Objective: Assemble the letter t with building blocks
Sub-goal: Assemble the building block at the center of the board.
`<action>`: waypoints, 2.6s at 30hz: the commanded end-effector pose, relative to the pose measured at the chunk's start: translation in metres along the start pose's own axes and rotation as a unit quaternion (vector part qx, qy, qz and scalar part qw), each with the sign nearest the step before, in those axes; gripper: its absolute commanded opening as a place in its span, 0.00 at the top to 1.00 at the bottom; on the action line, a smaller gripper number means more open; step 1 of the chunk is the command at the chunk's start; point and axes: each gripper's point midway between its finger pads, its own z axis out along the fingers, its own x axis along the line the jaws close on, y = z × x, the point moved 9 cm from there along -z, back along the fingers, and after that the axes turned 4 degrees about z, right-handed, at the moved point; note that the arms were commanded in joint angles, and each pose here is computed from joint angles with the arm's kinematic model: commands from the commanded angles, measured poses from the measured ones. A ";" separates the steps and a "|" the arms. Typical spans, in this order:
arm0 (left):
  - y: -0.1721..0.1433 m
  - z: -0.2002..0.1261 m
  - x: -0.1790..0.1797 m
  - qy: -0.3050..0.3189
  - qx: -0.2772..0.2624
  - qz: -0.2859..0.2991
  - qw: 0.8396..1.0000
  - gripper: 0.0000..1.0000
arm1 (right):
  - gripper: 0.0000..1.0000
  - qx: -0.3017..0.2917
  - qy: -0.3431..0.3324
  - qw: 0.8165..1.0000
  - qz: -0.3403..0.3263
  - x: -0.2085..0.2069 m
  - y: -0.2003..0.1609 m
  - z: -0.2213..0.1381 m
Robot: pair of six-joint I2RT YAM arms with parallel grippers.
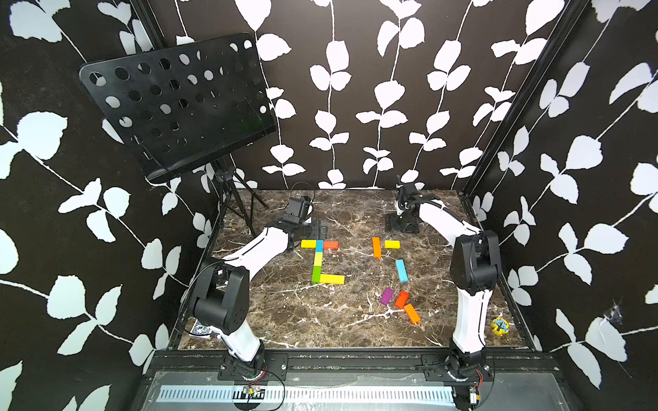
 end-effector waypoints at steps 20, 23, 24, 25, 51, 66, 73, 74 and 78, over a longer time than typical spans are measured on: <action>-0.001 -0.005 0.000 -0.005 0.008 -0.006 1.000 0.01 | 0.52 0.049 0.015 0.997 0.066 0.002 -0.001 0.055; -0.001 -0.005 0.000 -0.004 0.009 -0.004 1.000 0.01 | 0.54 0.052 0.013 0.996 0.065 0.003 -0.002 0.060; -0.001 -0.005 0.000 -0.004 0.009 -0.004 1.000 0.01 | 0.55 0.054 0.013 0.996 0.064 0.004 -0.002 0.063; -0.001 -0.005 0.000 -0.003 0.009 -0.004 1.000 0.01 | 0.55 0.056 0.012 0.996 0.063 0.004 -0.003 0.064; -0.012 -0.001 0.002 -0.003 0.021 -0.015 1.000 0.01 | 0.61 0.072 0.037 0.996 0.047 0.013 -0.024 0.066; -0.010 -0.012 0.001 -0.009 -0.011 0.027 1.000 0.01 | 0.22 -0.018 0.050 0.995 -0.090 0.015 0.015 0.011; -0.015 -0.013 -0.003 -0.047 -0.034 0.090 0.994 0.01 | 0.15 -0.016 0.048 0.974 -0.222 0.008 0.018 -0.008; -0.016 -0.013 -0.005 -0.060 -0.042 0.102 0.992 0.01 | 0.10 -0.016 0.061 0.966 -0.249 0.008 0.017 -0.013; -0.019 -0.017 -0.009 -0.086 -0.091 0.141 0.982 0.01 | 0.01 -0.063 0.023 0.928 -0.367 0.007 0.003 -0.023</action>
